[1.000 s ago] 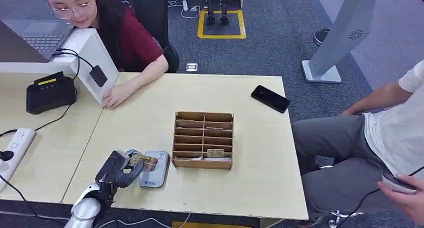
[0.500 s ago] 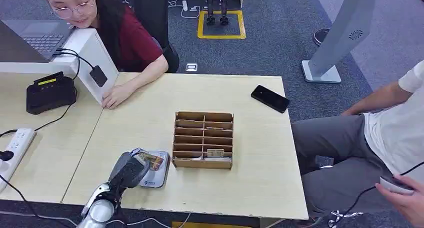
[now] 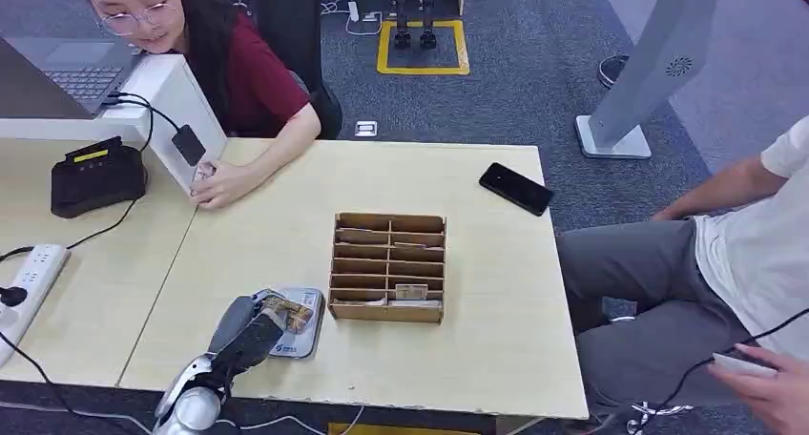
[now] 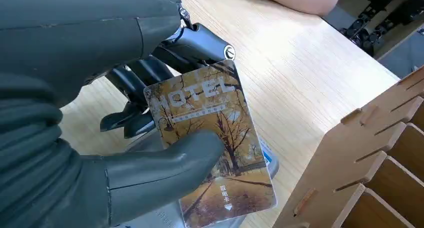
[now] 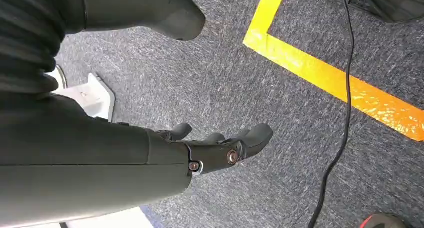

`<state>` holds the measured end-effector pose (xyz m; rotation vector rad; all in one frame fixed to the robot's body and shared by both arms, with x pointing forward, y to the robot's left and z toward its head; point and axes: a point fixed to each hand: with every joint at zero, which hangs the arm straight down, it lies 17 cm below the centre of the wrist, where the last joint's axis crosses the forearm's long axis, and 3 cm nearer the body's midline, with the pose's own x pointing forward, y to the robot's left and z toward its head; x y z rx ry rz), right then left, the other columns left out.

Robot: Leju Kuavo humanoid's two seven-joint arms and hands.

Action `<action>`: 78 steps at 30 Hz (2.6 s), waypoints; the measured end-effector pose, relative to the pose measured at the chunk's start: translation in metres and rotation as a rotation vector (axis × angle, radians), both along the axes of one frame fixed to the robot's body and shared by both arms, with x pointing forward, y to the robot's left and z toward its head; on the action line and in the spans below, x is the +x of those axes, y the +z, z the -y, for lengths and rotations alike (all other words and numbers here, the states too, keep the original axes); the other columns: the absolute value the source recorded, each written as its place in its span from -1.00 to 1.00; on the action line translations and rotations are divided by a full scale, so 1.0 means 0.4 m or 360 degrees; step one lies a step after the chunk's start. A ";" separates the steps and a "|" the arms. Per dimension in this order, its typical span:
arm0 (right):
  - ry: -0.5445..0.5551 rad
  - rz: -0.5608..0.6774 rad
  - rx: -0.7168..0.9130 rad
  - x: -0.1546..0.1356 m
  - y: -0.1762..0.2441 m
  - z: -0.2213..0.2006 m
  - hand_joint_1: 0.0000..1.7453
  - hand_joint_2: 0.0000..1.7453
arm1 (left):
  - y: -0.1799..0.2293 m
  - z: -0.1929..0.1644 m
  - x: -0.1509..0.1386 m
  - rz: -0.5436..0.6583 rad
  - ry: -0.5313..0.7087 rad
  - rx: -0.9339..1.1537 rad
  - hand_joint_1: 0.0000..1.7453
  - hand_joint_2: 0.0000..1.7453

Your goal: Pass the card to the sensor for recognition and then transmit it.

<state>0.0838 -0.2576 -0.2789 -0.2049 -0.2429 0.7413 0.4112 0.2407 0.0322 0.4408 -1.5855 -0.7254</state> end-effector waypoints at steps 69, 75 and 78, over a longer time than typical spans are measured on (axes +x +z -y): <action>0.0079 0.0030 0.0003 0.004 0.002 -0.012 -1.00 1.00 | 0.236 0.008 -0.008 0.0195 -0.0010 -0.1179 1.00 1.00; 0.0082 0.0040 -0.0002 0.012 0.003 -0.015 -1.00 1.00 | 0.373 -0.055 0.052 0.0434 0.0093 -0.1295 1.00 1.00; 0.0095 0.0034 0.0002 0.011 0.003 -0.018 -1.00 1.00 | 0.426 -0.089 0.083 0.0558 0.0154 -0.1221 1.00 1.00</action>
